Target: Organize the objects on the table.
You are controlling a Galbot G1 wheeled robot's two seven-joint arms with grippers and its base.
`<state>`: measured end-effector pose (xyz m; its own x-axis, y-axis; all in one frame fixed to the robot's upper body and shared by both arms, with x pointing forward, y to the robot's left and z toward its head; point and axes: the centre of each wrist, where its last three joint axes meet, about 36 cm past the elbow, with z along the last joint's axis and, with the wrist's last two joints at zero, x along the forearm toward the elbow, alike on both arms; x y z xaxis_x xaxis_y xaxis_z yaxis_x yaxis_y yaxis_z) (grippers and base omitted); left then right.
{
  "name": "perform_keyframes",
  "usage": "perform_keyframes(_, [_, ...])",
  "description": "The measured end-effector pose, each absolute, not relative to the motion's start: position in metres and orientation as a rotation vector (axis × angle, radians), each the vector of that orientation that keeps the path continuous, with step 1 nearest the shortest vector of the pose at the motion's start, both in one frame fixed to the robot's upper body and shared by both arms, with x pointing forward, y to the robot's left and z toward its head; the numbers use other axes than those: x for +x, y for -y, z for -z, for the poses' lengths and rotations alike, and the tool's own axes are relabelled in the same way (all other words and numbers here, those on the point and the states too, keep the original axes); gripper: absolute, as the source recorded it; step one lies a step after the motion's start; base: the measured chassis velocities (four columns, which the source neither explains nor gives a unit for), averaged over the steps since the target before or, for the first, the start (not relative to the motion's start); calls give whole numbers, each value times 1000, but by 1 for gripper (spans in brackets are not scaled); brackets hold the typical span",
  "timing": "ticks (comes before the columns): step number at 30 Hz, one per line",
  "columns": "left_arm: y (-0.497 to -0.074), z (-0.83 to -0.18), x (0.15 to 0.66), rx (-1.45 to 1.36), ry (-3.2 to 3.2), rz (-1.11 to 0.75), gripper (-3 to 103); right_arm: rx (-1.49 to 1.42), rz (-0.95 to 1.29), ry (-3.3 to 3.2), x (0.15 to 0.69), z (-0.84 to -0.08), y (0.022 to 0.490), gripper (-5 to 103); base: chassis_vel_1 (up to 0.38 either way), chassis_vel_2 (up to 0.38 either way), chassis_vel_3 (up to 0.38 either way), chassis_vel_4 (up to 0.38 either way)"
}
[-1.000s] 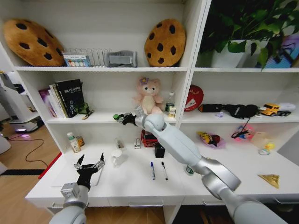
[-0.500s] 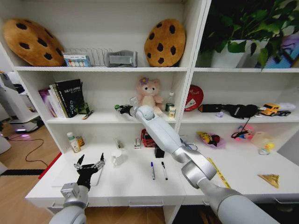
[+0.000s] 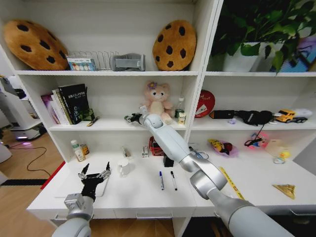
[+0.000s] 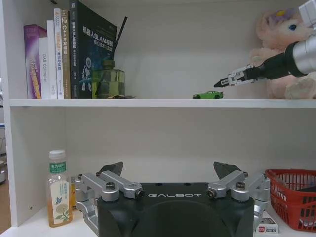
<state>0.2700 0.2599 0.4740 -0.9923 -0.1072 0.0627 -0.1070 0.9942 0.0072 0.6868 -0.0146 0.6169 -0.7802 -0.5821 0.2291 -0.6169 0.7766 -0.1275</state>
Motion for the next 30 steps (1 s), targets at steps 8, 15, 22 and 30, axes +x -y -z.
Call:
perform_keyframes(8, [-260,-474,270,165,3074,6,100,877,-301,2893,601,-646,20,99,0,0,0,0])
perform_keyframes(15, [-260,-474,270,166,3074,6,100,743,-135,2883,522,-652,19,100,0,0,0,0])
perform_keyframes(22, [-260,-474,270,166,3074,6,100,602,-57,2847,491,-635,42,100,0,0,0,0])
perform_keyframes(30, [-260,-474,270,166,3074,6,100,387,-16,2743,444,-588,137,100,0,0,0,0])
